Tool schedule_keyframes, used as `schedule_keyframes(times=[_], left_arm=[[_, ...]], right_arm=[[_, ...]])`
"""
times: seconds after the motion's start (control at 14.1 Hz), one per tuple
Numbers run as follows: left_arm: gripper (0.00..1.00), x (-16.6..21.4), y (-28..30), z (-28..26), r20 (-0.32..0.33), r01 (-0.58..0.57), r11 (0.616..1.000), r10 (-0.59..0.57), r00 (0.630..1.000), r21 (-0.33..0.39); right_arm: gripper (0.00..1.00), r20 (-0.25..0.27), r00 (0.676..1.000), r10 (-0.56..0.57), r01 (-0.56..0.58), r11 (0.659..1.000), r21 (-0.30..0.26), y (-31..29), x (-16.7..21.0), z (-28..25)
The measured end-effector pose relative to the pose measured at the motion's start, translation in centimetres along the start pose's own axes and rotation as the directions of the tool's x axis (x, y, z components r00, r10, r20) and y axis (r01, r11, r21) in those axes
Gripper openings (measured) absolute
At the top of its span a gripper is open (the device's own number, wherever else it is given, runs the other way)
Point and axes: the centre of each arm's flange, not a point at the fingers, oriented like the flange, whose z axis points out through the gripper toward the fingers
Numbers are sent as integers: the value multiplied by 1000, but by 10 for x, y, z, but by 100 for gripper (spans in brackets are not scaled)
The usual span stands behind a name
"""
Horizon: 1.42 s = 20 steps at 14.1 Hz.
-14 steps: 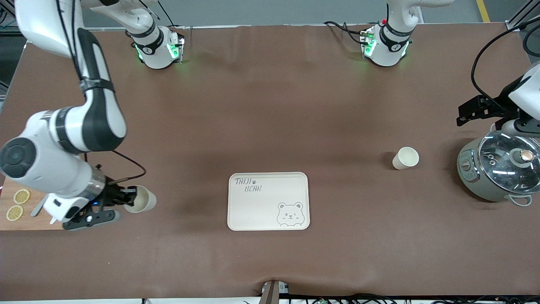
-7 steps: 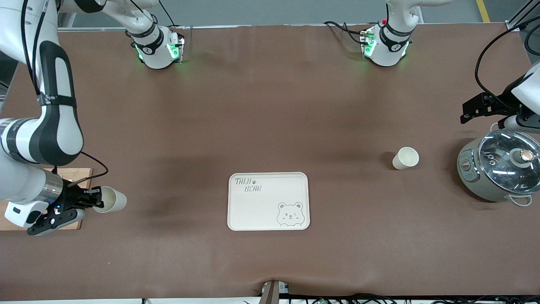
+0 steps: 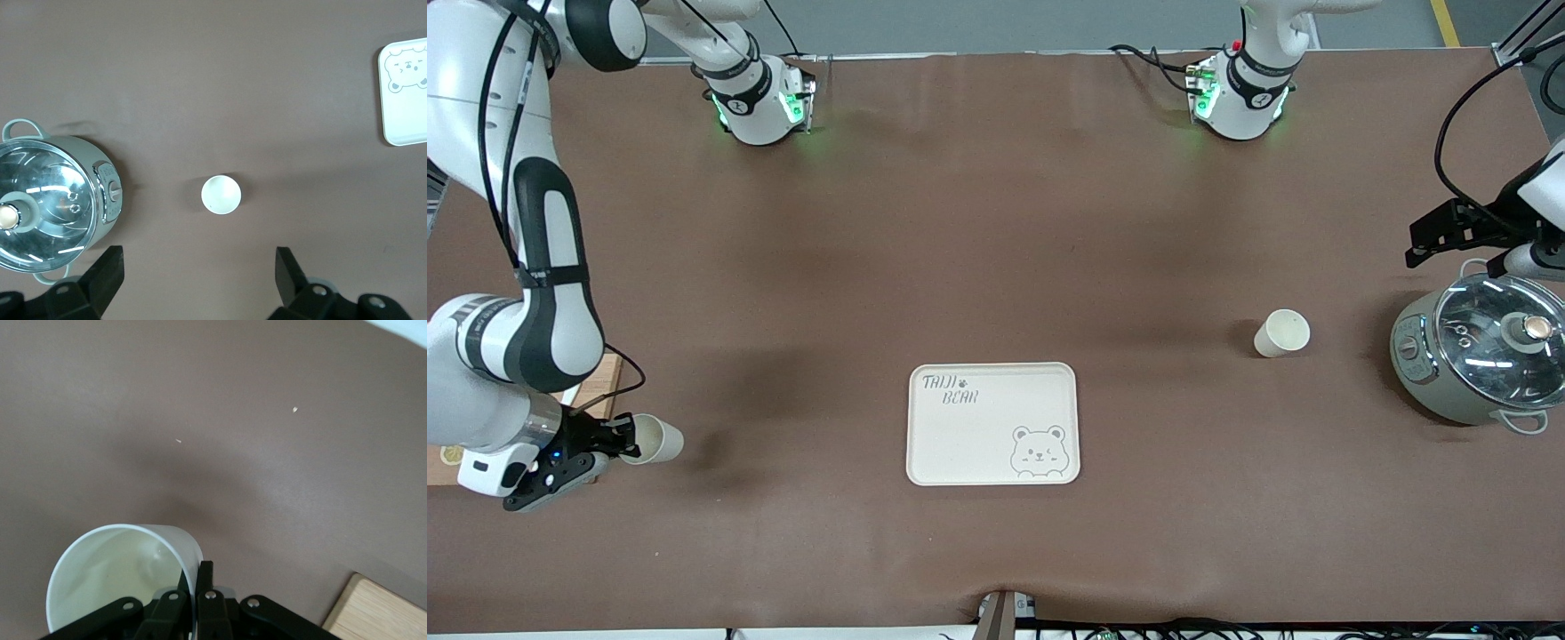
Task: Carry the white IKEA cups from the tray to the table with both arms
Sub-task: 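Lower the held cup onto the table beside the cutting board with the right gripper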
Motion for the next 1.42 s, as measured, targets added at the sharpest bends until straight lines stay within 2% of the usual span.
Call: schedule_keyframes(times=[0.14,0.28,0.64,1.06,1.28,1.42], left_arm=[[100,4,2,7,12,-1,1000,1,1000,-1],[100,7,4,14,21,-4,1000,4,1000,-2],[100,9,4,13,17,-4,1000,4,1000,-2],[100,10,16,12,22,-42,998,41,999,51],[100,11,28,12,23,-34,998,33,999,54],[100,11,31,12,28,-28,998,27,999,53]], right_arm=[[4,-19,1000,-14,14,999,34,8,-7,24],[4,-46,998,-34,36,999,37,15,-11,43],[4,-55,998,-40,42,999,34,14,-10,52],[4,-59,997,-42,43,999,25,16,-10,59],[4,-58,997,-43,44,999,25,16,-11,61],[19,-58,997,-43,45,999,25,16,-11,61]])
